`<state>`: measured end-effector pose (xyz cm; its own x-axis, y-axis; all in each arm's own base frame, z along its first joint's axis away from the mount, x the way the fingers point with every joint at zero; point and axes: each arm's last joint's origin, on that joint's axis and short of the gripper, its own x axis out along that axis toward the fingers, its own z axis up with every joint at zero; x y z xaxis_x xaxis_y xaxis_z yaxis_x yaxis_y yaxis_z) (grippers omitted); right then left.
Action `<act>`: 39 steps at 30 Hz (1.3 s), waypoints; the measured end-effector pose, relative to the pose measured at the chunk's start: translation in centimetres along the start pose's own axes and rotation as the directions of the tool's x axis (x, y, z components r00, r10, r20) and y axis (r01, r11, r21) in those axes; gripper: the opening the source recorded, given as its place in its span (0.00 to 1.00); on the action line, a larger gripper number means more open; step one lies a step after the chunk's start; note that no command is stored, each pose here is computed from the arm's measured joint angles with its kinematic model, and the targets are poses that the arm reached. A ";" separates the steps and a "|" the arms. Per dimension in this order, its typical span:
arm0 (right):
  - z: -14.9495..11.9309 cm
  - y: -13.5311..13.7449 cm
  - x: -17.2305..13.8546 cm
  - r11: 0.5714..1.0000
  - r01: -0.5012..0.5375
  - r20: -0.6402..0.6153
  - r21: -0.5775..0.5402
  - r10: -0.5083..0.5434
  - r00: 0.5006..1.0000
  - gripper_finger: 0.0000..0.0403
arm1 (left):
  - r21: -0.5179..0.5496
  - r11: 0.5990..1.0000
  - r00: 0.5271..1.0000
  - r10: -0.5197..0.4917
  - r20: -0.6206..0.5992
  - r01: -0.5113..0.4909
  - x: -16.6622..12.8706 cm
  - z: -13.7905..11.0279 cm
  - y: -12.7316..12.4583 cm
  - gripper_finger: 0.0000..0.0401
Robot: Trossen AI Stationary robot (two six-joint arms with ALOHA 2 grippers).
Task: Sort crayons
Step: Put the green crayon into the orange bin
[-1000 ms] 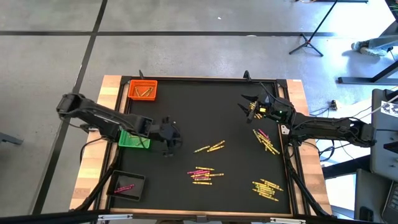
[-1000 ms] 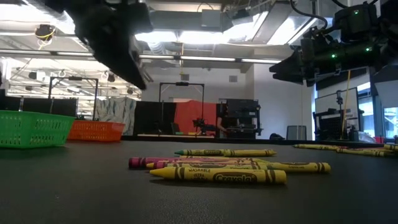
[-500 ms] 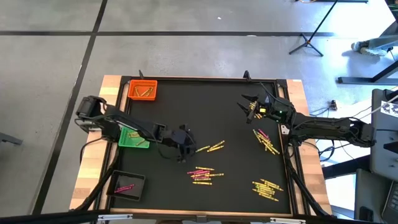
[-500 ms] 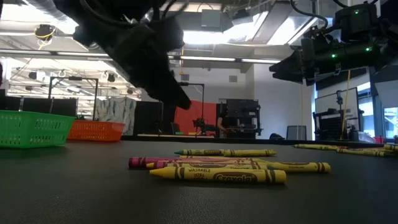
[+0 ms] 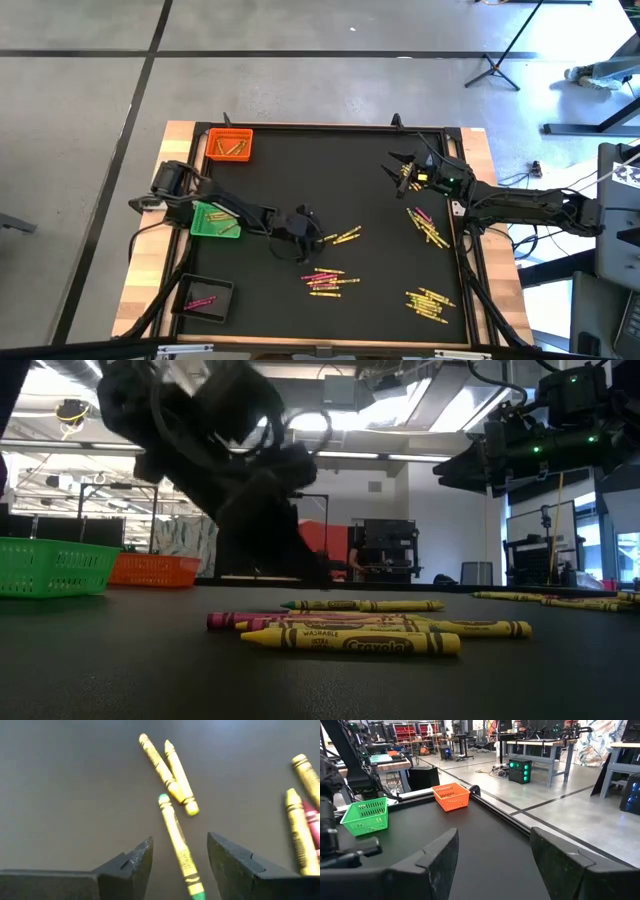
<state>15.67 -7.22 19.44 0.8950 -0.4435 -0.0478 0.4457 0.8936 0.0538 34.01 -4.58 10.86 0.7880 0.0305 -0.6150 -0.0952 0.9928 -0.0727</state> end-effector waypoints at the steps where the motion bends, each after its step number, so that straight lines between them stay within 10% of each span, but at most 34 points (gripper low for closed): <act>1: 0.0 0.0 0.0 1.000 0.000 0.000 0.000 0.000 1.000 0.61 | 0.003 1.000 1.000 -0.001 -0.001 0.001 0.2 -0.1 0.1 0.42; 39: -0.3 0.1 0.0 0.999 -0.030 -0.033 0.016 0.031 0.999 0.61 | -0.001 0.996 0.995 0.093 0.037 -0.093 -1.9 1.5 0.4 0.01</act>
<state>15.69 -7.12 19.12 0.9072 -0.4133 -0.0791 0.4186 0.9054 0.0707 33.42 -4.09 13.21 0.7979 0.1274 -0.5892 -0.1689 0.9855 -0.0155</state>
